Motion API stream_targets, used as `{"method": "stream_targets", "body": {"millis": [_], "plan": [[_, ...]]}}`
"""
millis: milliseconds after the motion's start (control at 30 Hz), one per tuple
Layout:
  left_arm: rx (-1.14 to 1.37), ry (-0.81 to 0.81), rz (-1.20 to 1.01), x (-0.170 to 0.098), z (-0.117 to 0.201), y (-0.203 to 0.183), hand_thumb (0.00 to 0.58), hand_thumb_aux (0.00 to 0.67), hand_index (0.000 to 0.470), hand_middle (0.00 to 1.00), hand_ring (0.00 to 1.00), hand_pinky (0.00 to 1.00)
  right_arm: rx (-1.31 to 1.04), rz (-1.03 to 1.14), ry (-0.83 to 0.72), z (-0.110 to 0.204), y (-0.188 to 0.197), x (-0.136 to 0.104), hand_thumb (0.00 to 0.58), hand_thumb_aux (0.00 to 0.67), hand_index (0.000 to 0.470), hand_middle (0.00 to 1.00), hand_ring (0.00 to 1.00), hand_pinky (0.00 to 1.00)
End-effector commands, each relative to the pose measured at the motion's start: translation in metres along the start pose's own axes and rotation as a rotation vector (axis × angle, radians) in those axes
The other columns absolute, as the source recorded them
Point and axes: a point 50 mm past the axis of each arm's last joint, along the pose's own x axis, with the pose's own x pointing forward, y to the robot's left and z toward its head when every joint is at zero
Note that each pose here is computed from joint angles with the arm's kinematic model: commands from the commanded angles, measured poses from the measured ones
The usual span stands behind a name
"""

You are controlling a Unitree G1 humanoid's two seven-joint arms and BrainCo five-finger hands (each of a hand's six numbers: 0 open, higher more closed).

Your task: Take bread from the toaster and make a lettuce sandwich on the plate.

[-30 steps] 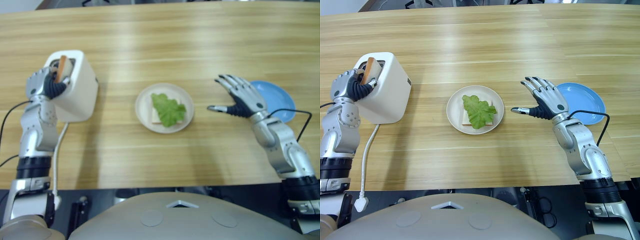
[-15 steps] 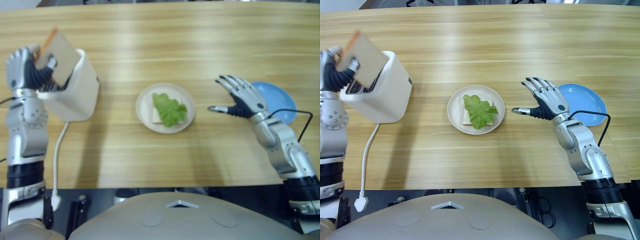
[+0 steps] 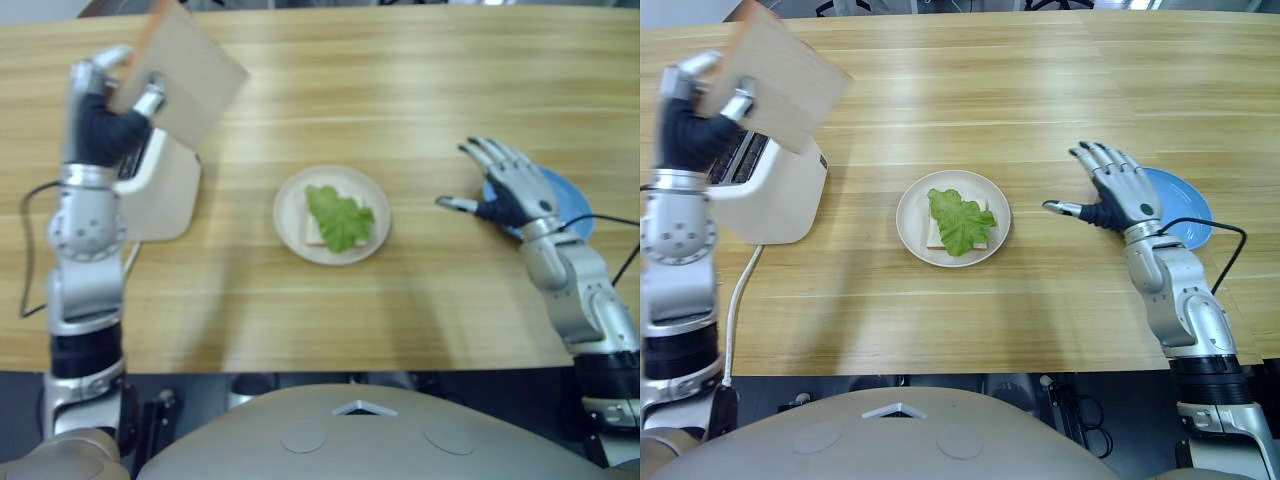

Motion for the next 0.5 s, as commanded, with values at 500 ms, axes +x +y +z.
{"method": "stream_targets", "body": {"millis": [500], "plan": [[-0.443, 0.049, -0.967, 0.048, -0.044, -0.133, 0.58, 0.67, 0.46, 1.0, 1.0, 1.0, 0.042, -0.017, 0.03, -0.003, -0.003, 0.007, 0.0, 0.0, 0.0, 0.0, 0.0, 0.0]]}}
